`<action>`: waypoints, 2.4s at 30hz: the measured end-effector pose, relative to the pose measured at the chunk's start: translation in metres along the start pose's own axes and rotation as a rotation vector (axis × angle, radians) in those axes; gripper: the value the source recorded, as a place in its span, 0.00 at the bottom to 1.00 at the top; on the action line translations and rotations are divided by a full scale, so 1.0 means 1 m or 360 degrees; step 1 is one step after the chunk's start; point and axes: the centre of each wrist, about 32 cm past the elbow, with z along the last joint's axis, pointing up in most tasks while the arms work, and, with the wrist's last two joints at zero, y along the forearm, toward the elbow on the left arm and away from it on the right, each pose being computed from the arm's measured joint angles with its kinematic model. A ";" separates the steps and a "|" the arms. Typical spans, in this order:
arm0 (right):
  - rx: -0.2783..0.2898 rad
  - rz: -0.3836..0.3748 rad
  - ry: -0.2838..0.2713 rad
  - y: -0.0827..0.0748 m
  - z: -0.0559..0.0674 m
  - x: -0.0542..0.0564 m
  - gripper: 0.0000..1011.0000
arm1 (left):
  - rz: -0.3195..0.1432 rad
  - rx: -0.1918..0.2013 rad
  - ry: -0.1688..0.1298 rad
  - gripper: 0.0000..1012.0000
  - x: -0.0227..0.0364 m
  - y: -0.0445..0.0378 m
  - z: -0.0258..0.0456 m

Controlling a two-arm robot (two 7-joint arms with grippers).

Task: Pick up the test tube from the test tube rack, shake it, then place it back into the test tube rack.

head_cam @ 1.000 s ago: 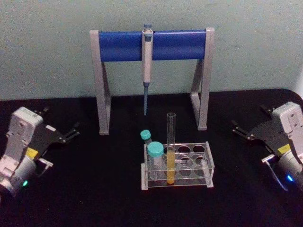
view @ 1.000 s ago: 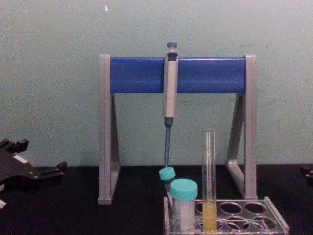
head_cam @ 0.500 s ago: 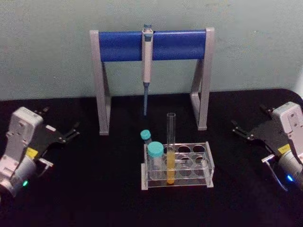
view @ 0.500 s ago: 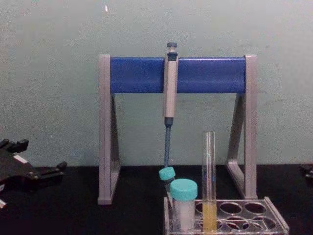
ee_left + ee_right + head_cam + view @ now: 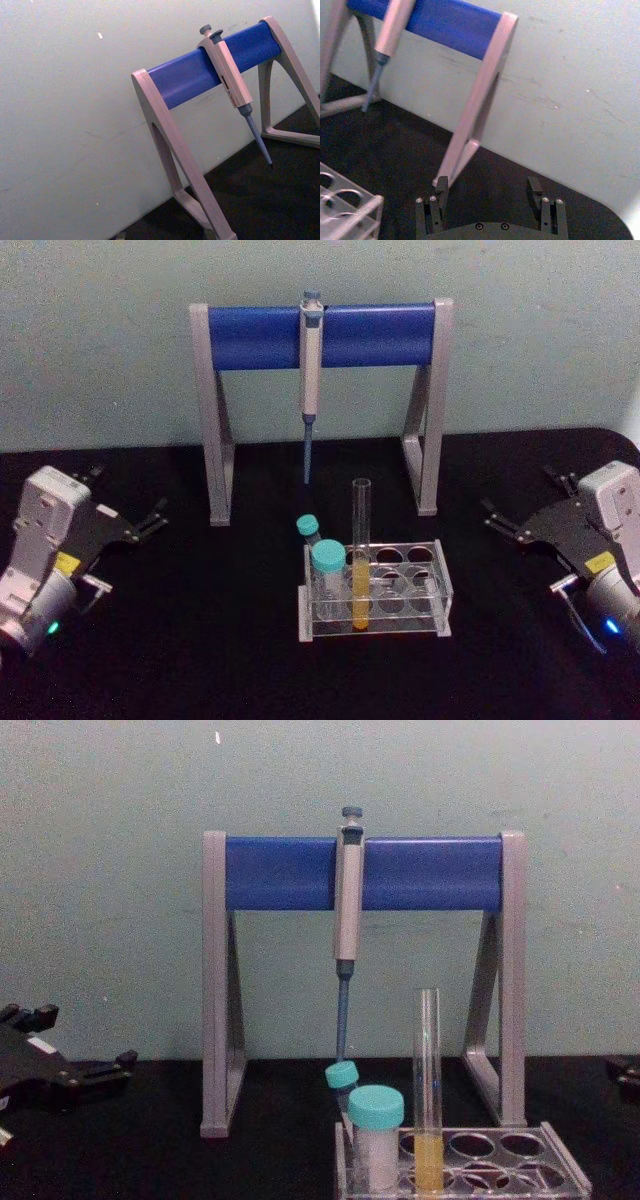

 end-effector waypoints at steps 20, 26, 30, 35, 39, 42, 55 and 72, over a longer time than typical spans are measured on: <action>0.0121 0.0473 0.0491 -0.015 0.023 -0.021 0.99 | 0.0000 0.0000 0.0000 0.99 0.0000 0.0000 0.0000; 0.0124 0.0643 0.0590 -0.015 0.028 -0.022 0.99 | 0.0000 0.0000 0.0000 0.99 0.0000 0.0000 0.0000; 0.0119 0.0734 0.0633 -0.013 0.031 -0.022 0.99 | 0.0000 0.0000 0.0000 0.99 0.0000 0.0000 0.0000; 0.0105 0.0815 0.0656 -0.006 0.032 -0.025 0.99 | 0.0000 0.0000 0.0000 0.99 0.0000 0.0000 0.0000; 0.0097 0.0852 0.0662 0.003 0.033 -0.026 0.99 | 0.0000 0.0000 0.0000 0.99 0.0000 0.0000 0.0000; 0.0089 0.0876 0.0662 0.011 0.033 -0.027 0.99 | 0.0000 0.0000 0.0000 0.99 0.0000 0.0000 0.0000; 0.0076 0.0950 0.0653 0.043 0.034 -0.029 0.99 | 0.0000 0.0000 0.0000 0.99 0.0000 0.0000 0.0000; 0.0076 0.0960 0.0633 0.053 0.033 -0.029 0.99 | 0.0000 0.0000 0.0000 0.99 0.0000 0.0000 0.0000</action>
